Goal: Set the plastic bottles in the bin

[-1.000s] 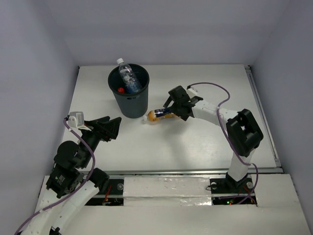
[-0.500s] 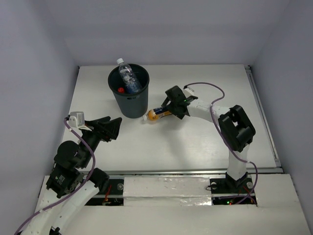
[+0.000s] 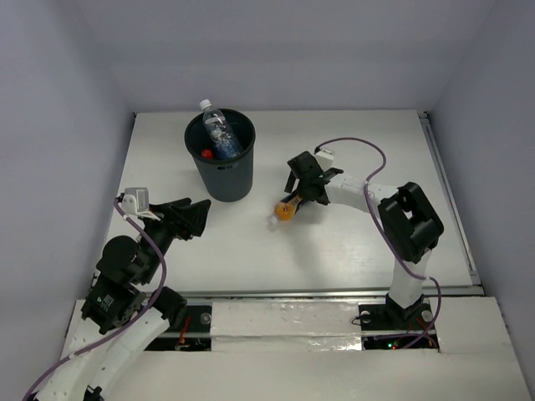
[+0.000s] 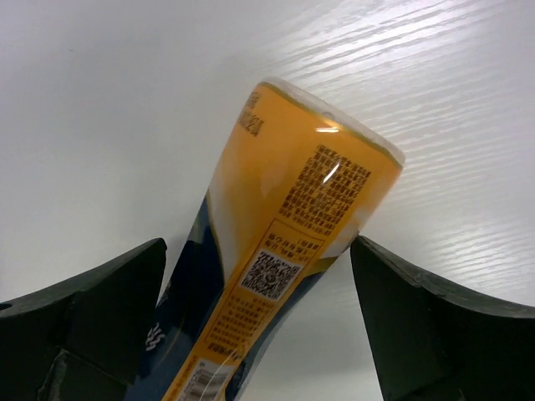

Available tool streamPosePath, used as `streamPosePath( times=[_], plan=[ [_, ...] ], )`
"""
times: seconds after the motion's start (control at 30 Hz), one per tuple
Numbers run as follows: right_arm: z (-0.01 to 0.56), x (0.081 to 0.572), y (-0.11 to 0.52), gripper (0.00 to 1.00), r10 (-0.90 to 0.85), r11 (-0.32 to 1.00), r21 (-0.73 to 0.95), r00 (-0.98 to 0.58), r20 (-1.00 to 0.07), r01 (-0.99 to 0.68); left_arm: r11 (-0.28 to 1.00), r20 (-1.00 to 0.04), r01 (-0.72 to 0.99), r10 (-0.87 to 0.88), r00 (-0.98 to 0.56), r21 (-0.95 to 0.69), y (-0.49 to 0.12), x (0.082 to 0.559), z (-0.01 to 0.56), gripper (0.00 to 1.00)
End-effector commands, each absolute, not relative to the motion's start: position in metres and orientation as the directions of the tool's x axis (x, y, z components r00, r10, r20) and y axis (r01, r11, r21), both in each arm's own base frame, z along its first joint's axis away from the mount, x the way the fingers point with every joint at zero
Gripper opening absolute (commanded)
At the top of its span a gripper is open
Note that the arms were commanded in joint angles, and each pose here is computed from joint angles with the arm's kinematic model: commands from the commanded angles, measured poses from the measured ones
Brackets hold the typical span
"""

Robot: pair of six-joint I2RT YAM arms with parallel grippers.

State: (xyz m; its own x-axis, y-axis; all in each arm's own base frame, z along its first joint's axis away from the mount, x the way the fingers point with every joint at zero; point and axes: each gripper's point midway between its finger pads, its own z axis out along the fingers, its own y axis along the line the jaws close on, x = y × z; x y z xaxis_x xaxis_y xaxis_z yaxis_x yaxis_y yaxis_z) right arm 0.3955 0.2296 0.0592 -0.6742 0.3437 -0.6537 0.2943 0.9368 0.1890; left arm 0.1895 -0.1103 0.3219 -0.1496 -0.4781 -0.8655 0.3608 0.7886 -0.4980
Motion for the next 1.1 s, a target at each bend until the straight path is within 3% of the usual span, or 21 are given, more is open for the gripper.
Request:
streamPosePath(
  times=[0.0, 0.33, 0.47, 0.57, 0.73, 0.8, 0.93, 1.07],
  plan=[
    [0.076, 0.405, 0.21, 0.97, 0.336, 0.939, 0.189, -0.647, -0.684, 0.288, 0.783, -0.867, 0.379, -0.477, -0.14, -0.493, -0.116, 0.193, 0.325, 0.6],
    [0.057, 0.415, 0.191, 0.86, 0.382, 0.917, 0.183, -0.649, -0.657, 0.354, 0.788, -0.871, 0.374, -0.465, -0.157, -0.488, -0.119, 0.197, 0.321, 0.6],
    [0.051, 0.414, 0.193, 0.76, 0.364, 0.926, 0.176, -0.666, -0.652, 0.334, 0.788, -0.872, 0.375, -0.462, -0.162, -0.488, -0.12, 0.197, 0.32, 0.6],
    [0.055, 0.415, 0.191, 0.61, 0.362, 0.926, 0.177, -0.653, -0.666, 0.332, 0.79, -0.872, 0.372, -0.464, -0.159, -0.488, -0.119, 0.197, 0.32, 0.6],
    [0.08, 0.416, 0.194, 0.51, 0.388, 0.92, 0.256, -0.601, -0.699, 0.296, 0.789, -0.868, 0.368, -0.475, -0.143, -0.492, -0.115, 0.195, 0.323, 0.6],
    [0.094, 0.413, 0.192, 0.49, 0.401, 0.916, 0.294, -0.568, -0.719, 0.274, 0.788, -0.867, 0.368, -0.478, -0.141, -0.494, -0.114, 0.195, 0.324, 0.6],
    [0.175, 0.401, 0.2, 0.51, 0.398, 0.917, 0.363, -0.458, -0.795, 0.168, 0.786, -0.866, 0.37, -0.481, -0.136, -0.495, -0.113, 0.193, 0.325, 0.6],
    [0.299, 0.385, 0.213, 0.53, 0.437, 0.893, 0.45, -0.269, -0.859, 0.014, 0.789, -0.862, 0.359, -0.496, -0.104, -0.498, -0.106, 0.191, 0.331, 0.6]
  ],
)
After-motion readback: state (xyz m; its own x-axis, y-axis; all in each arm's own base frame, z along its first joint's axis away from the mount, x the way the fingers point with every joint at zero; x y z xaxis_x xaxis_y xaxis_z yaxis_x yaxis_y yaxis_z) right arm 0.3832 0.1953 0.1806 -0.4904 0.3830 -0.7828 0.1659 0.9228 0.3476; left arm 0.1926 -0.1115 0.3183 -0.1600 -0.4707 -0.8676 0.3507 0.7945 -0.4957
